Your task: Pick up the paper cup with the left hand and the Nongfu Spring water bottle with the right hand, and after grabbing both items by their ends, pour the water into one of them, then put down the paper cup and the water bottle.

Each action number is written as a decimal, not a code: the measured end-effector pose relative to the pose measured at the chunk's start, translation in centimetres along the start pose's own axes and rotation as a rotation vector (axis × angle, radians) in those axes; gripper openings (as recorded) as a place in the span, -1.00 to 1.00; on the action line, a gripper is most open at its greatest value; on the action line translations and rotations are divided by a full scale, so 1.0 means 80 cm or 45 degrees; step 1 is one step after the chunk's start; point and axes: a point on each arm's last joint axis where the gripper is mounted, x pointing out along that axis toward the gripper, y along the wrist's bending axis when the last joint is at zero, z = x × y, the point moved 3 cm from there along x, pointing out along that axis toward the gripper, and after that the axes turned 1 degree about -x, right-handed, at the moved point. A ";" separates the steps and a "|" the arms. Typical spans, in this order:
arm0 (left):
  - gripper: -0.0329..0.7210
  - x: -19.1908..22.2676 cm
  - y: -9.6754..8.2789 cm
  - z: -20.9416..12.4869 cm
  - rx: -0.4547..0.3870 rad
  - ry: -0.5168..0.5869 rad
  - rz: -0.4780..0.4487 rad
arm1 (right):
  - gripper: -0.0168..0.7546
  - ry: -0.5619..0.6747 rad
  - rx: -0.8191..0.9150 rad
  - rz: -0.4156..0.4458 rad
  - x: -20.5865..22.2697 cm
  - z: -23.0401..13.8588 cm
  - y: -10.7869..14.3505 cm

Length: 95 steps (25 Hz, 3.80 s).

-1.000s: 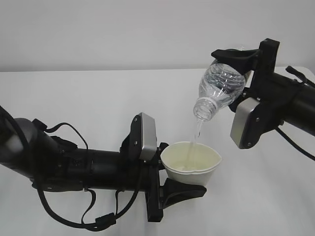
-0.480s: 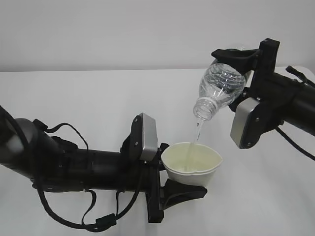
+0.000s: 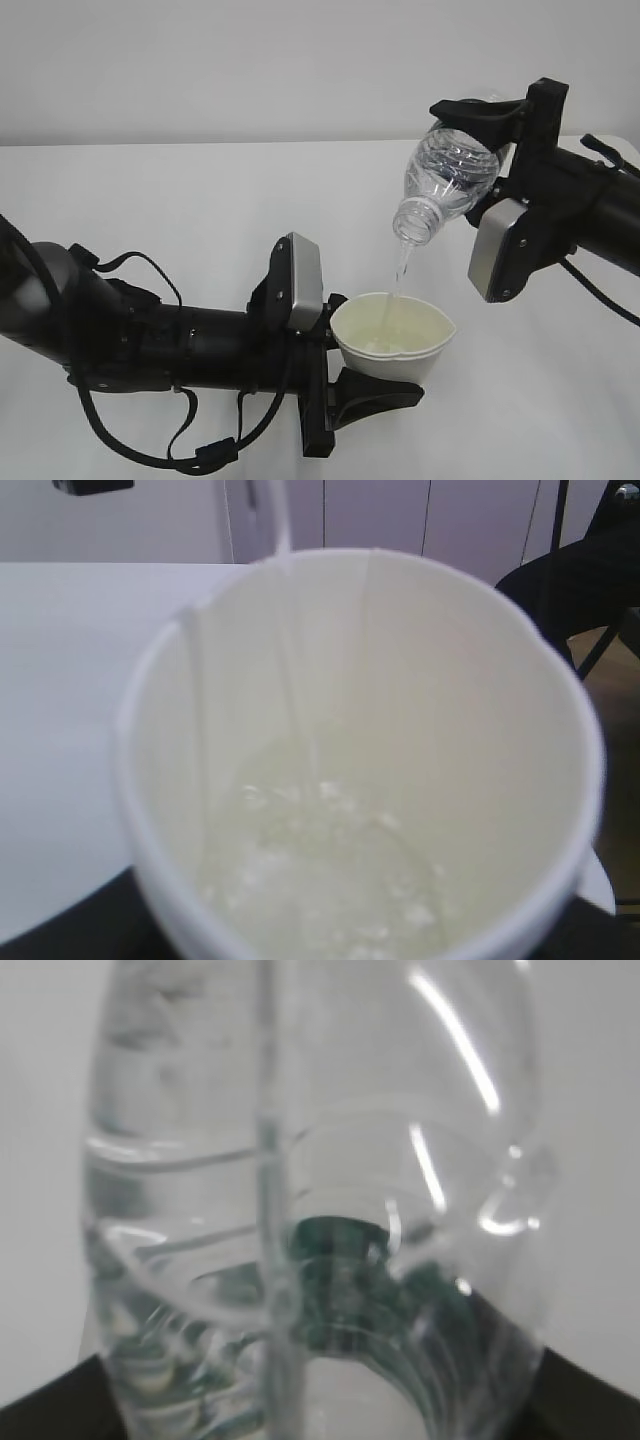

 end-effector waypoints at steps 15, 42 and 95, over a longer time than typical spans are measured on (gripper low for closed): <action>0.23 0.000 -0.001 0.000 0.003 0.003 -0.007 | 0.28 0.002 0.001 0.000 0.000 0.000 0.000; 0.23 0.000 0.000 -0.001 -0.004 0.001 0.003 | 0.28 0.002 -0.033 0.000 0.000 0.000 0.000; 0.23 0.000 0.003 0.000 -0.016 -0.007 0.029 | 0.28 0.003 -0.032 -0.004 0.000 0.000 0.000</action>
